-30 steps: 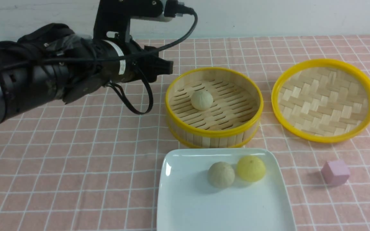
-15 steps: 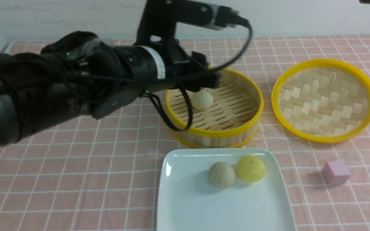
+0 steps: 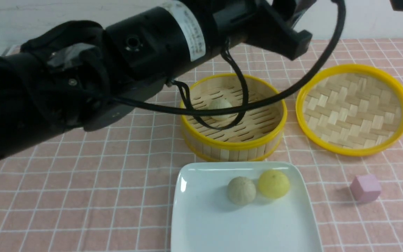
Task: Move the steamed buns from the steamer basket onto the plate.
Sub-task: Use the left arm to grab the steamed stuffed bun that is closest to it
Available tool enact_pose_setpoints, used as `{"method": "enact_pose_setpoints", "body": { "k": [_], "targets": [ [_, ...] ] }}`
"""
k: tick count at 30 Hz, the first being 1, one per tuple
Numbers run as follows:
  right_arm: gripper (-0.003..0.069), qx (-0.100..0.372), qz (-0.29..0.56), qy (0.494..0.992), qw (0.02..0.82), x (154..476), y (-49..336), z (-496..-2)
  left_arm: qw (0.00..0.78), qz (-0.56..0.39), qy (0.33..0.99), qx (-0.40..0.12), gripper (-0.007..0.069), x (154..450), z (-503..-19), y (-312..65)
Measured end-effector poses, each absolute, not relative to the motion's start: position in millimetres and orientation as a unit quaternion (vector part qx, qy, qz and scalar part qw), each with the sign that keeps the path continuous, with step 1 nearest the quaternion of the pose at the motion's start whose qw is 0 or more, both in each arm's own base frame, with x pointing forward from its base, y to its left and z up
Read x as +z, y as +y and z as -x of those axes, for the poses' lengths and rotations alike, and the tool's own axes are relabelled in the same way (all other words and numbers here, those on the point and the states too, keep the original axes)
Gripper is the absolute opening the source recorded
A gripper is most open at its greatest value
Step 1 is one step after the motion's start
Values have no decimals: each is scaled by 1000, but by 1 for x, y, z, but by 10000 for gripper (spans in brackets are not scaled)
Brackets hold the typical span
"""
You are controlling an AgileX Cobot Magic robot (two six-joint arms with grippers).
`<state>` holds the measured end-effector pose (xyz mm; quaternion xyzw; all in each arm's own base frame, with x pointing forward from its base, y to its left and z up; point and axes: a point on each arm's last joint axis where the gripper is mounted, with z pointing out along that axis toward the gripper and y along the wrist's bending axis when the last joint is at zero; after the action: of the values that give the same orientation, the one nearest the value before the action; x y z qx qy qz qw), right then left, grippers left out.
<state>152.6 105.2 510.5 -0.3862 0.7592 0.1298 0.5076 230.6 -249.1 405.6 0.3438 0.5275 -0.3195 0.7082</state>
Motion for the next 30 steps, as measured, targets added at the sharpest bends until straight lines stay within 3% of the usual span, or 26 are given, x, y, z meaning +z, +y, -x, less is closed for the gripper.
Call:
{"method": "enact_pose_setpoints", "body": {
  "k": [3,10,15,18,23,30],
  "targets": [
    [554,124,388,763,503,509,104,-153,711,-331,528,-326,429,411,-229,-246],
    [549,120,387,763,504,509,104,-153,653,-305,626,-299,429,398,-234,-239],
    [549,117,385,760,511,511,104,-154,605,-281,710,-224,429,380,-242,-228],
    [549,114,384,759,514,511,103,-155,562,-227,783,-138,429,365,-250,-211],
    [549,111,384,759,514,511,103,-155,506,-180,843,-34,429,350,-253,-191],
    [549,111,384,759,514,511,103,-155,439,-157,885,2,429,337,-249,-182]
  ]
}}
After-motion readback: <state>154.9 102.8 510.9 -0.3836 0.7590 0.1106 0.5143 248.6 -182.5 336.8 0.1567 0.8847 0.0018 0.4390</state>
